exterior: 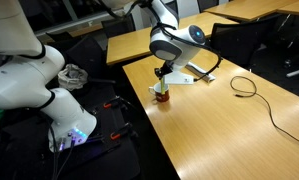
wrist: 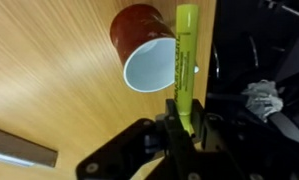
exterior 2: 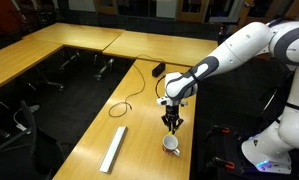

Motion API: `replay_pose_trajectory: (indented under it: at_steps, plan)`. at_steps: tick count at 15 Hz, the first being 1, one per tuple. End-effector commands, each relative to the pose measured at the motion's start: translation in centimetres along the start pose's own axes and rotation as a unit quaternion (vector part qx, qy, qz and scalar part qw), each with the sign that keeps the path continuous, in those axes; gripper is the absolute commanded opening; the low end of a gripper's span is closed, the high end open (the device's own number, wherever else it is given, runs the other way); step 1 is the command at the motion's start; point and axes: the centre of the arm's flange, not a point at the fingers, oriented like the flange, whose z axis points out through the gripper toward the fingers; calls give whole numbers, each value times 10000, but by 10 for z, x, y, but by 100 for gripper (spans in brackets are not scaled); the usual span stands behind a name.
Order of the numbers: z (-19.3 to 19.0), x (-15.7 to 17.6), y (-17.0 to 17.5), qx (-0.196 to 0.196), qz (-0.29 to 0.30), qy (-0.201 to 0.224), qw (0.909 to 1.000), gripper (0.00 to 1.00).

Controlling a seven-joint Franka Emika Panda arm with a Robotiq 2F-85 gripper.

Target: Put the marker in the mug

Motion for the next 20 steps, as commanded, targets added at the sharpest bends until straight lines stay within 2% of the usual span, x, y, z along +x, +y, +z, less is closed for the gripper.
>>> replay_pose_trajectory:
  at_steps: [1,4,7,10,15,17,20]
  plan:
    - [0,-1,0,-2,-15,0,10000,5]
    - [1,-4,10,208,-310,684,9970,5]
    - [-1,2,14,478,-782,1413,9857,5]
    - [5,2,19,630,-1352,1877,9708,5]
    - [32,-15,33,825,-1621,2497,9511,5]
    - [41,-26,39,782,-1595,2653,9477,5]
    - [54,-40,50,833,-1417,2715,9483,5]
